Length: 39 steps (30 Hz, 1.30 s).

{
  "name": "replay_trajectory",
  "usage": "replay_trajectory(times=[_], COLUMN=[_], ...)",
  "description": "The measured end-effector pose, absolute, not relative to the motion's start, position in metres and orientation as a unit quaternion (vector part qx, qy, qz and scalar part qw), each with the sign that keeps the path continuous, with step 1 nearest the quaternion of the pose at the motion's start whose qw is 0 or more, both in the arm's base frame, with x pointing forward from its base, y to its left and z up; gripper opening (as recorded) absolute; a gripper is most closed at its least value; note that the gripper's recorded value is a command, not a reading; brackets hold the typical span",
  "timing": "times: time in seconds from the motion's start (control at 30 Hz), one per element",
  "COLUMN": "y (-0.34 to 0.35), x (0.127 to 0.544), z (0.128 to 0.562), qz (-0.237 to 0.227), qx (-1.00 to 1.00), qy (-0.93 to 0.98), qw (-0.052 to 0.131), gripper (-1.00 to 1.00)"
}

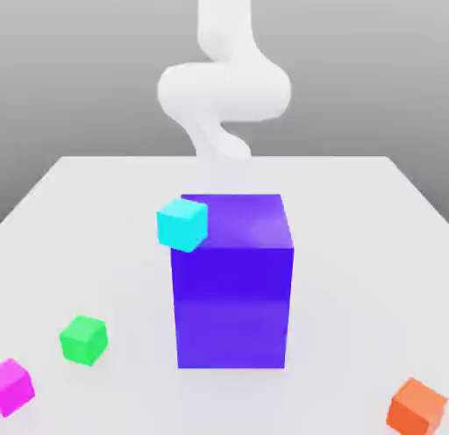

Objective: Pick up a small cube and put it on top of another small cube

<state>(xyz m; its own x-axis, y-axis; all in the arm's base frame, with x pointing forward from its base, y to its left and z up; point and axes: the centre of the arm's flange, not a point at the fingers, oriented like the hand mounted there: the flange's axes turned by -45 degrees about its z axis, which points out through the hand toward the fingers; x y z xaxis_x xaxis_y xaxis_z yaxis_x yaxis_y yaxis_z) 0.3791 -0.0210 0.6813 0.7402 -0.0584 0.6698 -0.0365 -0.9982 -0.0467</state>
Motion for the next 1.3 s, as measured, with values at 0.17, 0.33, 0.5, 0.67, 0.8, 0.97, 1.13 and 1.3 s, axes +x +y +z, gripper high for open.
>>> replay_trajectory(times=[0.17, 0.33, 0.5, 0.67, 0.8, 0.97, 1.13, 1.3], y=[-0.067, -0.114, -0.163, -0.219, -0.25, -0.293, -0.306, -0.306], x=[0.436, 0.474, 0.494, 0.491, 0.48, 0.447, 0.436, 0.435], z=[0.612, 0.534, 0.451, 0.364, 0.296, 0.215, 0.141, 0.132], qz=[-0.298, -0.239, -0.18, -0.122, -0.075, -0.017, -0.001, 0.0], qx=[-0.951, -0.963, -0.968, -0.965, -0.961, -0.95, -0.946, -0.946], qy=[0.069, 0.117, 0.168, 0.228, 0.263, 0.311, 0.324, 0.324], qw=[0.035, 0.047, 0.05, 0.042, 0.031, 0.008, 0.0, 0.0], gripper=[0.0, 0.0, 0.0, 0.0, 0.0, 0.0, 0.0, -1.0])
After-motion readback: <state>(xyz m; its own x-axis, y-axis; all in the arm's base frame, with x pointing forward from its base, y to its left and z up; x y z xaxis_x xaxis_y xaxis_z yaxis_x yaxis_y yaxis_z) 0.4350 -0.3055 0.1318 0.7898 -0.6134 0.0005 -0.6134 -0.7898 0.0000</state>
